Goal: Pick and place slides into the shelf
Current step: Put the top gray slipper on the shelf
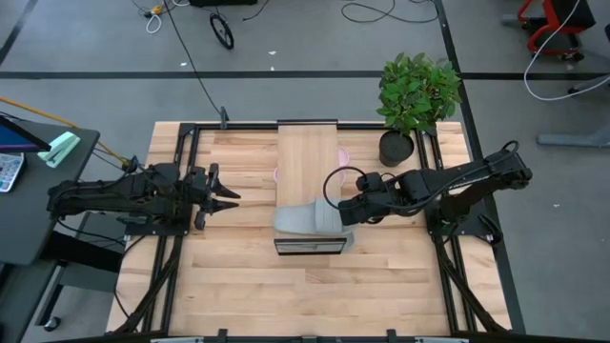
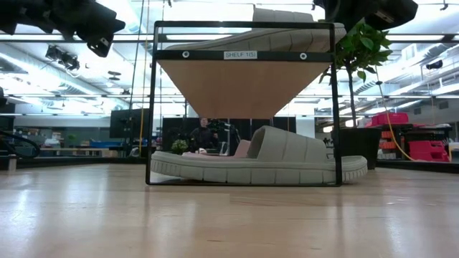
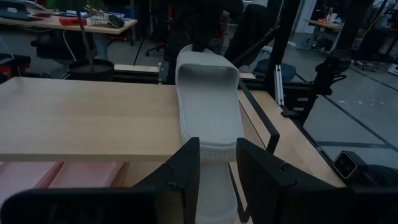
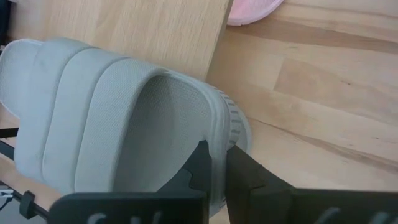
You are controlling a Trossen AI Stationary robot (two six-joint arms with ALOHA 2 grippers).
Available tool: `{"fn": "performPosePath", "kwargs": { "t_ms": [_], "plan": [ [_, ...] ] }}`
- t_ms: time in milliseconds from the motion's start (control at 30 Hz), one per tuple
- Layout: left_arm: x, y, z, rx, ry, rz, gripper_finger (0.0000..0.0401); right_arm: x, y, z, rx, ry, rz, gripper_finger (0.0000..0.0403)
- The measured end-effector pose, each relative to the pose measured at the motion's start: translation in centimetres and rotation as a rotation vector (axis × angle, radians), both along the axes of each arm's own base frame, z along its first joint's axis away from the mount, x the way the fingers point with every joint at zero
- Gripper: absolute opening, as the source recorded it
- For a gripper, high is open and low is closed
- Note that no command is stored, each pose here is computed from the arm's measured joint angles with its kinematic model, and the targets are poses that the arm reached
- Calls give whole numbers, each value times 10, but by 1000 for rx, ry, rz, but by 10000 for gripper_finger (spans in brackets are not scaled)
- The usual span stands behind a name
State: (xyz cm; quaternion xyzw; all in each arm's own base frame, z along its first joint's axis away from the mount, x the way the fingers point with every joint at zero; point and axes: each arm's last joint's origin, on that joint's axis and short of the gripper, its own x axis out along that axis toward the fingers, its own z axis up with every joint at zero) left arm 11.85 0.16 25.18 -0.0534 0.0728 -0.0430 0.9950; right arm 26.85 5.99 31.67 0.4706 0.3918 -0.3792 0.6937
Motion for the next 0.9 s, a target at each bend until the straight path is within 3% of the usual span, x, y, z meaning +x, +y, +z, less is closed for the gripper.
{"fn": "performPosePath", "kwargs": {
  "t_ms": [900],
  "plan": [
    [0, 0, -2, 25, 14, -4, 107, 1, -1, 0, 11, 1, 44, 23]
  ]
}}
